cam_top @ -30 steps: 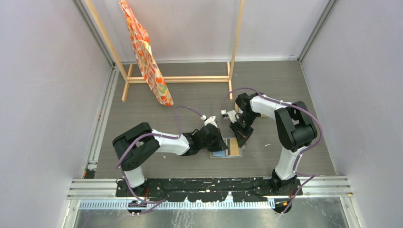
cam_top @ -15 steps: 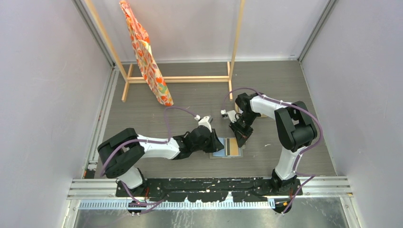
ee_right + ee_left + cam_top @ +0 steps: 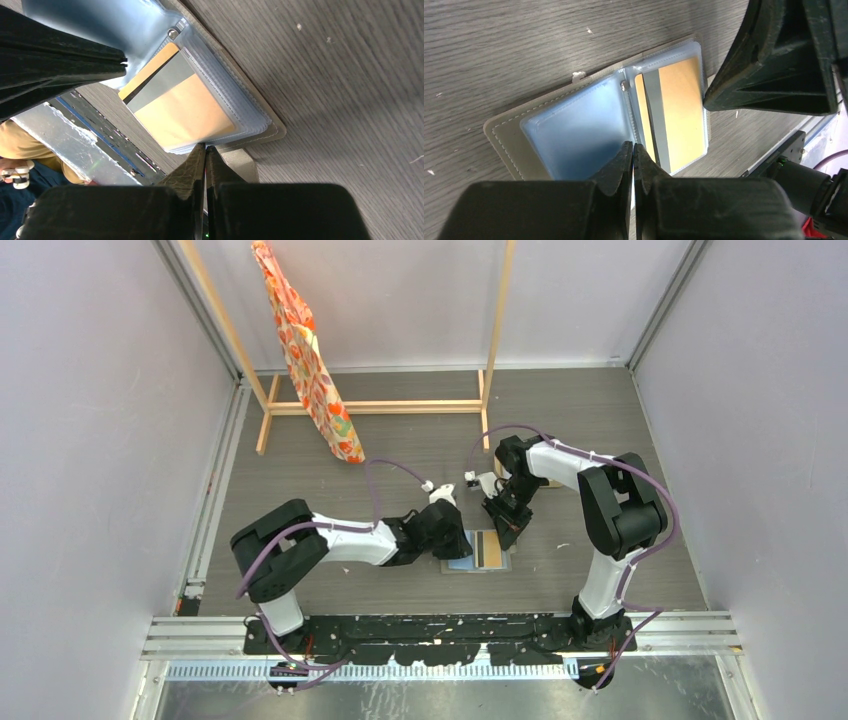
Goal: Put the credit cards into the card holder
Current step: Insert the credit card into the card holder, then pick up the credit card from the storage box.
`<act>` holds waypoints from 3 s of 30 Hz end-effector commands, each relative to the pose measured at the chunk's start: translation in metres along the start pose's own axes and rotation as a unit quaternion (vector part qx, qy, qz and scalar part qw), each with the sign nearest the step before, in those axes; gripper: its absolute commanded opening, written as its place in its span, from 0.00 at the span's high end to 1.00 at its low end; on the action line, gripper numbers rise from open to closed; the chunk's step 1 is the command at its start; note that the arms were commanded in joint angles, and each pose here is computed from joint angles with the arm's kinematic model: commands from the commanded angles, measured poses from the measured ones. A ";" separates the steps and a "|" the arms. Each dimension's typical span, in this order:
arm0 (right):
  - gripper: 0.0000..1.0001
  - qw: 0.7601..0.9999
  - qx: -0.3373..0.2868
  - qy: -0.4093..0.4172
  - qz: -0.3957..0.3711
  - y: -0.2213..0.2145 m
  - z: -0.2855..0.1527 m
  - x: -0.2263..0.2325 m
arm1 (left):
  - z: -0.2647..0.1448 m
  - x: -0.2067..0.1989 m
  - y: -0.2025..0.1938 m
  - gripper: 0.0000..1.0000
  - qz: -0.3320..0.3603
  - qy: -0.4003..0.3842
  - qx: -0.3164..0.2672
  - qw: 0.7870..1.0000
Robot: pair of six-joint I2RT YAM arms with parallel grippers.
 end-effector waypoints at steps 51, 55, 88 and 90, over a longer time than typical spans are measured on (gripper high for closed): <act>0.49 0.911 -0.359 0.013 0.205 0.146 -0.136 -0.128 | -0.105 -0.002 0.108 0.07 0.136 -0.087 -0.295 0.942; 0.49 0.918 -0.340 0.016 0.204 0.145 -0.124 -0.126 | -0.099 -0.003 0.101 0.07 0.133 -0.100 -0.287 0.943; 0.78 0.925 -0.302 -0.022 0.228 0.131 -0.105 -0.139 | -0.091 0.012 0.086 0.07 0.109 -0.094 -0.292 0.945; 0.84 0.925 -0.306 -0.020 0.226 0.132 -0.108 -0.137 | -0.091 0.013 0.087 0.07 0.109 -0.093 -0.292 0.946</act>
Point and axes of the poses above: each gripper's point midway between its finger pads, its own z axis out along the fingers, its own x axis along the line the jaws close on, y = z × x, the point moved 4 cm from there along -z, back along the fingers, and after that the axes turned 14 degrees about z, right-handed, at the moved point
